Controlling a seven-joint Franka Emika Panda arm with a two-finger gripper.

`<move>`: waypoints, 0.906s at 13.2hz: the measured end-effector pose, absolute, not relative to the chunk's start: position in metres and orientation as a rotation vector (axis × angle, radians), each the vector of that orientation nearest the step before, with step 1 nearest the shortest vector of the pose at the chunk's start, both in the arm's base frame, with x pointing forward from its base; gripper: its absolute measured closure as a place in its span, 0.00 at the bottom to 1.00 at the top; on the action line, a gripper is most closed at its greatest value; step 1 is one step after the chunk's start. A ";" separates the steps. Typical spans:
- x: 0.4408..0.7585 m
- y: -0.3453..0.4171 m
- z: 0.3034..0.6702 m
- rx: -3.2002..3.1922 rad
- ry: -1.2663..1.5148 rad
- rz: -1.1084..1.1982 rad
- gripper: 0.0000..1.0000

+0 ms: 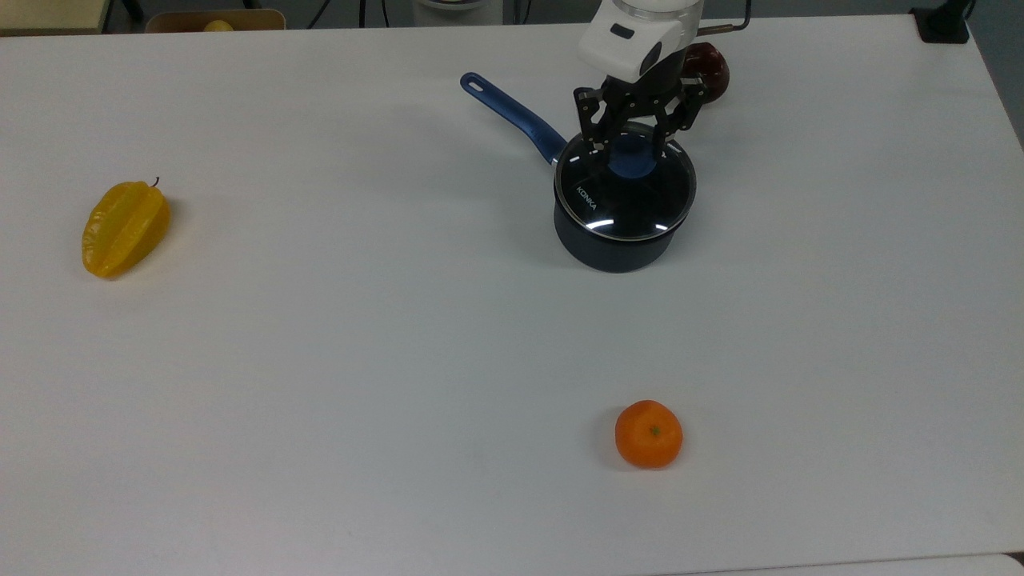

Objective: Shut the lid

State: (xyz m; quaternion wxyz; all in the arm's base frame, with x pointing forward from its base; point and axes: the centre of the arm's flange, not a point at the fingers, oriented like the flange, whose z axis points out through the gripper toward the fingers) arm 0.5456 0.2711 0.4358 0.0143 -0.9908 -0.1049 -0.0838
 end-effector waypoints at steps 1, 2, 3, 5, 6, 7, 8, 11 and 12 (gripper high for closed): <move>0.546 0.271 0.435 -3.087 -0.329 -0.261 0.39; 0.546 0.271 0.435 -3.089 -0.331 -0.261 0.39; 0.546 0.271 0.434 -3.094 -0.336 -0.263 0.39; 0.547 0.271 0.430 -3.102 -0.330 -0.259 0.39; 0.547 0.271 0.429 -3.104 -0.329 -0.256 0.39; 0.547 0.272 0.428 -3.105 -0.330 -0.253 0.39; 0.546 0.273 0.426 -3.105 -0.333 -0.251 0.39; 0.544 0.278 0.424 -3.106 -0.340 -0.249 0.39; 0.544 0.279 0.424 -3.108 -0.334 -0.250 0.39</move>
